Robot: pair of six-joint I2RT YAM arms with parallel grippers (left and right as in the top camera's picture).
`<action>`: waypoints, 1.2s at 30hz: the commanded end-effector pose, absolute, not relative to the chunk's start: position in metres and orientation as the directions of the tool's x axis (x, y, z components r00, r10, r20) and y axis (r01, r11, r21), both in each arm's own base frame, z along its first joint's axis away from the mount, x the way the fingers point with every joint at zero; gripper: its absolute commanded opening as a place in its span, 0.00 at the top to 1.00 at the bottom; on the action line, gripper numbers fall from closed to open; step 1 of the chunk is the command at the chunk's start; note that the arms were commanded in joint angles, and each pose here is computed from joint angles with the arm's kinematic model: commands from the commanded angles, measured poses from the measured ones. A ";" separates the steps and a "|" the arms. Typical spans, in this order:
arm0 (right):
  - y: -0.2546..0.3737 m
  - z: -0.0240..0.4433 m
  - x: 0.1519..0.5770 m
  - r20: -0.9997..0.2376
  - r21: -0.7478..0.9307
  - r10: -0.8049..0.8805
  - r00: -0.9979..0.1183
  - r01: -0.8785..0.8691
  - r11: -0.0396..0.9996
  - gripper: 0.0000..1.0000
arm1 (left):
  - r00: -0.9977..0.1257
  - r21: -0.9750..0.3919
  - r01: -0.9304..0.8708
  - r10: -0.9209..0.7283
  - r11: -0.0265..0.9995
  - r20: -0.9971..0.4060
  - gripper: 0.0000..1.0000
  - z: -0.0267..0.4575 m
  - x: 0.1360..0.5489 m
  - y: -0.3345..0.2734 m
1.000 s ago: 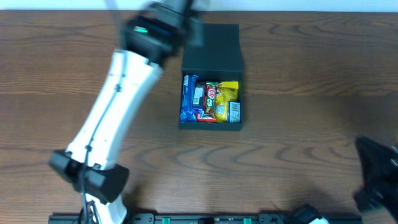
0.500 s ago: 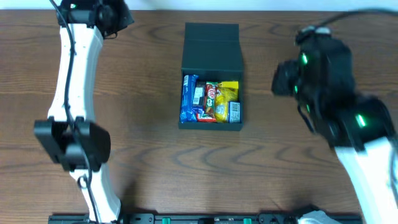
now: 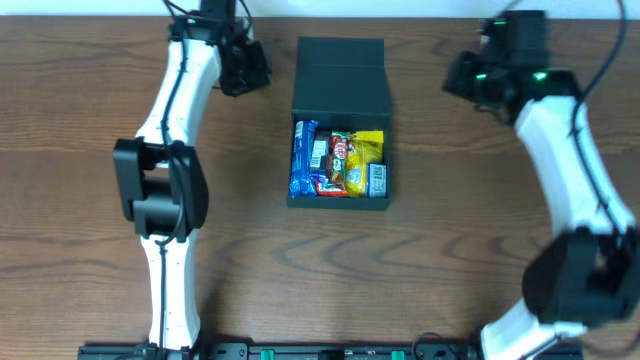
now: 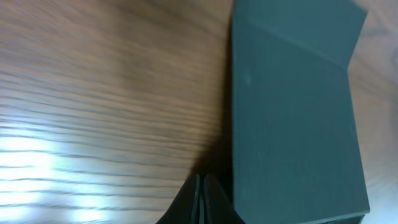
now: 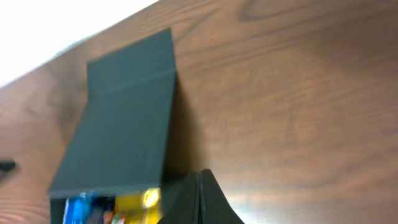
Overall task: Pack container
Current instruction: 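Raise both grippers to the lid's back corners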
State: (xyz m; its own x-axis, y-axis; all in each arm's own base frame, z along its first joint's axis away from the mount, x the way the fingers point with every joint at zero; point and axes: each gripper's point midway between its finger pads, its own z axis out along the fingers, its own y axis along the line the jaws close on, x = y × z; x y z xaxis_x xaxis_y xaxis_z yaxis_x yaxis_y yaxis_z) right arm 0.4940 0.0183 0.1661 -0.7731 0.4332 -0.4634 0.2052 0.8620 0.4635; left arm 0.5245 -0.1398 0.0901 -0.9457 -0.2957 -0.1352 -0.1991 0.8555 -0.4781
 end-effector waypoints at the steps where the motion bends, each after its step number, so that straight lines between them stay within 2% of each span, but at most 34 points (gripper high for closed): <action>1: 0.014 0.147 0.504 -0.312 0.694 0.474 -0.823 0.142 0.705 0.99 | -0.943 -0.522 -0.263 -0.331 0.812 -0.041 0.94 0.076 0.519 -0.154; 6: 0.012 0.101 0.520 -0.181 0.789 0.460 -0.869 0.151 0.596 0.98 | -0.917 -0.527 -0.344 -0.398 0.778 0.011 0.95 0.068 0.521 -0.169; 12: 0.037 0.065 0.536 -0.126 0.816 0.405 -0.906 0.137 0.562 0.99 | -0.886 -0.501 -0.434 -0.456 0.749 0.086 0.94 0.051 0.516 -0.173; 19: 0.075 0.036 0.531 -0.059 0.835 0.335 -0.940 0.138 0.533 0.99 | -0.877 -0.471 -0.461 -0.467 0.752 0.113 0.94 0.031 0.513 -0.170; 24: 0.103 0.026 0.526 -0.040 0.833 0.291 -0.956 0.128 0.538 0.99 | -0.871 -0.458 -0.469 -0.480 0.755 0.101 0.95 0.029 0.516 -0.163; 32: 0.135 0.030 0.531 -0.102 0.839 0.237 -0.966 0.045 0.543 0.98 | -0.864 -0.436 -0.492 -0.484 0.754 0.138 0.94 0.009 0.512 -0.160; 36: 0.142 0.031 0.534 -0.100 0.843 0.243 -0.965 0.047 0.536 0.98 | -0.868 -0.488 -0.487 -0.462 0.725 0.180 0.94 0.000 0.514 -0.171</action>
State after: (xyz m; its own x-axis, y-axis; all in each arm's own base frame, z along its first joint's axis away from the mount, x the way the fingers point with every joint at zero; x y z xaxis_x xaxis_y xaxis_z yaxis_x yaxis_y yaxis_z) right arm 0.5301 0.1347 0.0270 -0.9638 0.2456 -0.1036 0.0519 0.5544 0.8306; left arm 0.5169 -0.1661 0.0184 -0.8752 -0.4686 0.1200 -0.4654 0.7482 -0.4728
